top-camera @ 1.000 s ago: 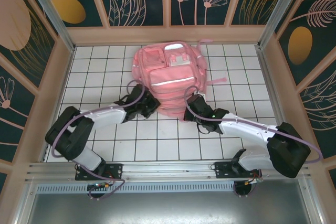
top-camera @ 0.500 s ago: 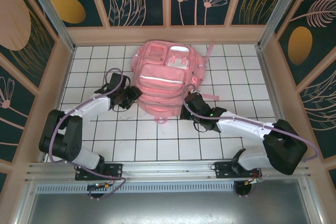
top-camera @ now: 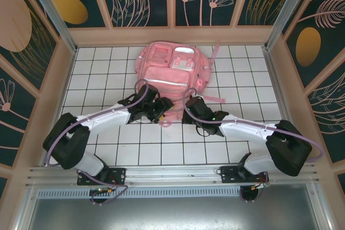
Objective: Pack the student bag
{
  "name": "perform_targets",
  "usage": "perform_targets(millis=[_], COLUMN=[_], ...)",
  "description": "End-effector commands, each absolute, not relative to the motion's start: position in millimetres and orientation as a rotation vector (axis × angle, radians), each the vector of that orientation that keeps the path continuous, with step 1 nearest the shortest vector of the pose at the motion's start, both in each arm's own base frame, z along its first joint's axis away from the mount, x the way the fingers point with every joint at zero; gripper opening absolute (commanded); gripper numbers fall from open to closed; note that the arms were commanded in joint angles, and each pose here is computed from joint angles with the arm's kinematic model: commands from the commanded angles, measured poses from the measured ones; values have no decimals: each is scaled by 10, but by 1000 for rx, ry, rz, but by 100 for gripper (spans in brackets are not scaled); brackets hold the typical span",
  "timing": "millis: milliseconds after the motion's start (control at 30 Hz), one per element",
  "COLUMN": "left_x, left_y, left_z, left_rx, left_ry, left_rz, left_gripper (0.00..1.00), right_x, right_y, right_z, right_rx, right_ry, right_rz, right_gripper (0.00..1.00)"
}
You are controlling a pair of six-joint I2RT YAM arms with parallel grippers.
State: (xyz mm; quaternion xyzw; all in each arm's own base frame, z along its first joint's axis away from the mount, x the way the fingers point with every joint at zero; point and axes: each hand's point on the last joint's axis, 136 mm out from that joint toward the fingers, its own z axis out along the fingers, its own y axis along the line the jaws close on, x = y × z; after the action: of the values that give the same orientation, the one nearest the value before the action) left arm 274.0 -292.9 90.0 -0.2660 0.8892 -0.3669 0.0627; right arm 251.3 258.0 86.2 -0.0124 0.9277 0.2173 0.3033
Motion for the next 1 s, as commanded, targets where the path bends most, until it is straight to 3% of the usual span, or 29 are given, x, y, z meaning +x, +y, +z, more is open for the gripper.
perform_targets(millis=[0,200,267,367,400,700,967], left_x=[2917,3002,3017,3017,3010,2934,2817], left_y=[-3177,-3295,-3256,-3189,-3153,-2578,-2000], left_z=[979,613,502,431,425,630,835], left_rx=[-875,-929,-951,-972,-973,-1002,-1007], left_ry=[2638,2691,2694,2687,2686,2581,2499], left_rz=[-1176,-1062,-1014,-967,-942,-841,-817], left_gripper=[67,63,47,8,0,0,0], right_x=[2535,2521,2519,2516,2515,2586,2911], right_y=[2726,2751,2751,2715,2697,2358,1847], right_z=[994,998,1000,983,978,880,938], right_rx=[-44,-52,-53,-49,-46,-33,59], right_ry=[2421,2422,2423,2428,2428,2432,2391], right_rz=[627,638,634,612,603,422,321], right_gripper=[0,0,0,0,0,0,0])
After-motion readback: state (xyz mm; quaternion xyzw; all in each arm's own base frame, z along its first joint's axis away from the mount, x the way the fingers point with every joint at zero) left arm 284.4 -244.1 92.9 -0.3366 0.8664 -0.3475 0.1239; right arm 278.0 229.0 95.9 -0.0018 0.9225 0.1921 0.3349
